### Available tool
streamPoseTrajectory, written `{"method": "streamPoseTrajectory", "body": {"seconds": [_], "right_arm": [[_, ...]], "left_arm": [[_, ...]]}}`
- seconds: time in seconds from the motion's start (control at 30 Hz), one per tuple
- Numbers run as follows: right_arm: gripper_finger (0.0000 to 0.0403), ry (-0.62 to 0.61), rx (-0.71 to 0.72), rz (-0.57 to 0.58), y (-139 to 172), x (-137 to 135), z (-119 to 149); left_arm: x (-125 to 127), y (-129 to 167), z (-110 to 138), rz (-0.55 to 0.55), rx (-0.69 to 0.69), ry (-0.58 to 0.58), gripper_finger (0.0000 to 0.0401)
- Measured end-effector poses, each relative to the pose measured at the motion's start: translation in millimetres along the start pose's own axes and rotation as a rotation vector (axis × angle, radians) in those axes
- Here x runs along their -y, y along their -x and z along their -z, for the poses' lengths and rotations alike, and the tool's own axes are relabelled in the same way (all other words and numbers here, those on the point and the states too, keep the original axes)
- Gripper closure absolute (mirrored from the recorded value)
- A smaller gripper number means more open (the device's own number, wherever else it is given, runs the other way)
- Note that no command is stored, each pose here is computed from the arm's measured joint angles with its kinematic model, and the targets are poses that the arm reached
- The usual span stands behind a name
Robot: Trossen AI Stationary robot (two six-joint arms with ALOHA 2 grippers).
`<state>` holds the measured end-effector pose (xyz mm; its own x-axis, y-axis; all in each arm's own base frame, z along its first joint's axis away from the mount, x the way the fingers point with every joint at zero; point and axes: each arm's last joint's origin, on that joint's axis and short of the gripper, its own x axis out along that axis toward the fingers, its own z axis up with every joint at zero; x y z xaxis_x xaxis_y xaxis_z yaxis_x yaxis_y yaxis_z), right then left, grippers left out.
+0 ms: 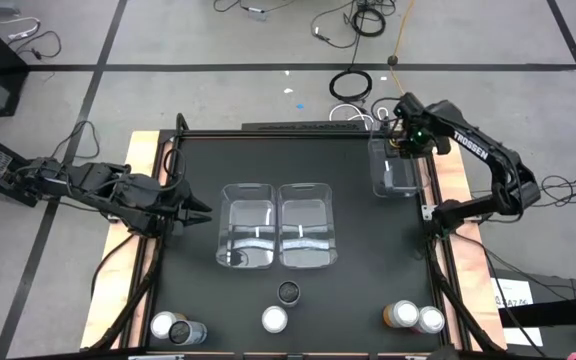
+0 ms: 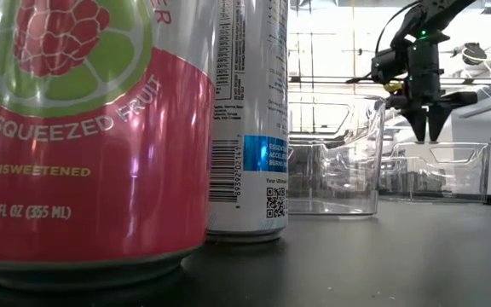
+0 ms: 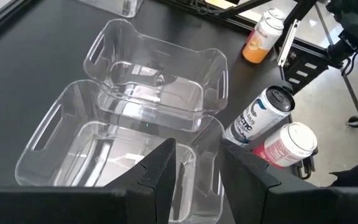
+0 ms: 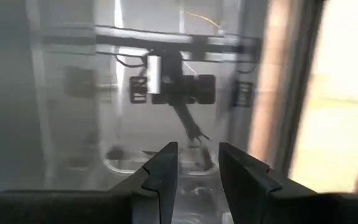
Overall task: Sort soda cans
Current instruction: Move the top transparent bin to the middle right of the table
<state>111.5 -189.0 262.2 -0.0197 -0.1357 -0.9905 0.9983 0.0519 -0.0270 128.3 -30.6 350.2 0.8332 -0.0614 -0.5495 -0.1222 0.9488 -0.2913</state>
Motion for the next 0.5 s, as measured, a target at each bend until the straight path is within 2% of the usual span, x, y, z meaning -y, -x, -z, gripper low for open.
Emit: {"method": "streamPoseTrajectory", "body": {"seconds": [0.13,0.3,0.5], "right_arm": [[0.0293,0.009,0.02,-0.081,-1,-11,0],[0.0293,0.025,0.113,-0.203,2,-33,-2],[0.0293,0.063,0.119,-0.224,-7,-57,-1]], "left_arm": [[0,0,0,-0.01,0.005,0.001,0.0273],[0,0,0,-0.012,0.006,0.001,0.0273],[-1,0,0,-0.024,0.011,0.0,0.0273]]}}
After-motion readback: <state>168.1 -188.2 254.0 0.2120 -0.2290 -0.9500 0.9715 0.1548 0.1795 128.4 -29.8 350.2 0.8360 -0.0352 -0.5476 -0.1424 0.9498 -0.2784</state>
